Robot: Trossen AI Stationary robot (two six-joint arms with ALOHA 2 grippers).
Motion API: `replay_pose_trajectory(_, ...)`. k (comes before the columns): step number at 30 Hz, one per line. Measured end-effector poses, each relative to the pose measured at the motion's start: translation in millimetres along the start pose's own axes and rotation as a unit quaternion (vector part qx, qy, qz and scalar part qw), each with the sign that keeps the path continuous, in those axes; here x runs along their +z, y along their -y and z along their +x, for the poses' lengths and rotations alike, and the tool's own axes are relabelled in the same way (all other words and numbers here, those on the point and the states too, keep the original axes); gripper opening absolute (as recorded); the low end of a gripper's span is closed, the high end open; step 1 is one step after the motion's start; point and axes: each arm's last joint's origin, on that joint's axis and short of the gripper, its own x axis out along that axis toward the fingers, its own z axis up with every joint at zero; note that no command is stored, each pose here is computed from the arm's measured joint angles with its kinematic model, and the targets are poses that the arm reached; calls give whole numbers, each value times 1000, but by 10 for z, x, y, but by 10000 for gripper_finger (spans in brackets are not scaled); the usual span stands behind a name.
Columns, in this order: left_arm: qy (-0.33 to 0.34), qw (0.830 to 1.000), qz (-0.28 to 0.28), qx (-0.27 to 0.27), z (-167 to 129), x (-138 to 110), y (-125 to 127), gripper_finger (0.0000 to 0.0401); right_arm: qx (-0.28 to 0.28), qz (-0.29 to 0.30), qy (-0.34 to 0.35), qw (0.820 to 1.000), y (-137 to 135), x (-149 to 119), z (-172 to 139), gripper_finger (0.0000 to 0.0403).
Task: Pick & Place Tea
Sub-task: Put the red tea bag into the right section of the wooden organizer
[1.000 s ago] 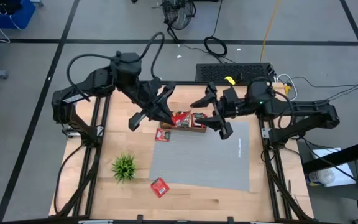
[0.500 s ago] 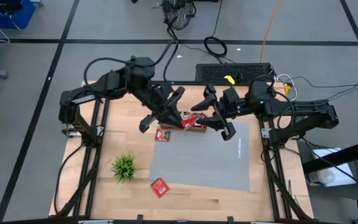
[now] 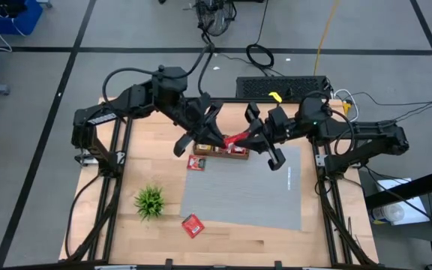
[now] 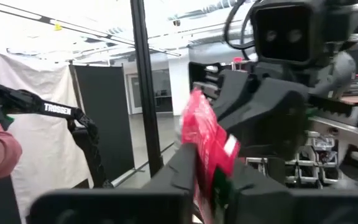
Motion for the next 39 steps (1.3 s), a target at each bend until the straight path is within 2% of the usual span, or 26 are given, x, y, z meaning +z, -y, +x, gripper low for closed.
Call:
replay_pose_trajectory(2,0,1000,-9,5,-10,0,-14,11,1,0,-1,1000,-1,-1,0,8)
replay_pose_trajectory(7,-27,997,-66,24,-81,-63,-83,35,0,2,-3,1000,-19,29,-39,3)
replay_pose_trajectory(9,-66,992,-99,46,-217,-138,-91,43,-2,3,-8,1000,-40,63,-95,3)
replay_pose_trajectory(12,-92,987,-105,79,-387,-170,-66,51,-15,6,-22,1000,-49,141,-226,2)
replay_pose_trajectory(16,-79,988,-77,106,-592,-88,77,54,-65,29,-78,994,55,83,-339,1)
replay_pose_trajectory(22,-45,983,-15,175,-922,49,298,55,-119,60,-165,977,254,-89,-439,1)
replay_pose_trajectory(25,-34,980,12,197,-1021,90,392,55,-153,71,-230,958,373,-245,-491,1)
replay_pose_trajectory(29,-36,976,39,212,-1029,97,385,55,-206,66,-302,928,517,-405,-577,1)
replay_pose_trajectory(33,-16,976,62,209,-1027,147,392,55,-220,75,-342,911,628,-525,-600,0)
replay_pose_trajectory(37,3,974,81,210,-1098,197,473,55,-210,81,-351,909,668,-572,-588,0)
replay_pose_trajectory(39,3,976,57,210,-1171,187,554,55,-210,83,-354,907,684,-595,-573,0)
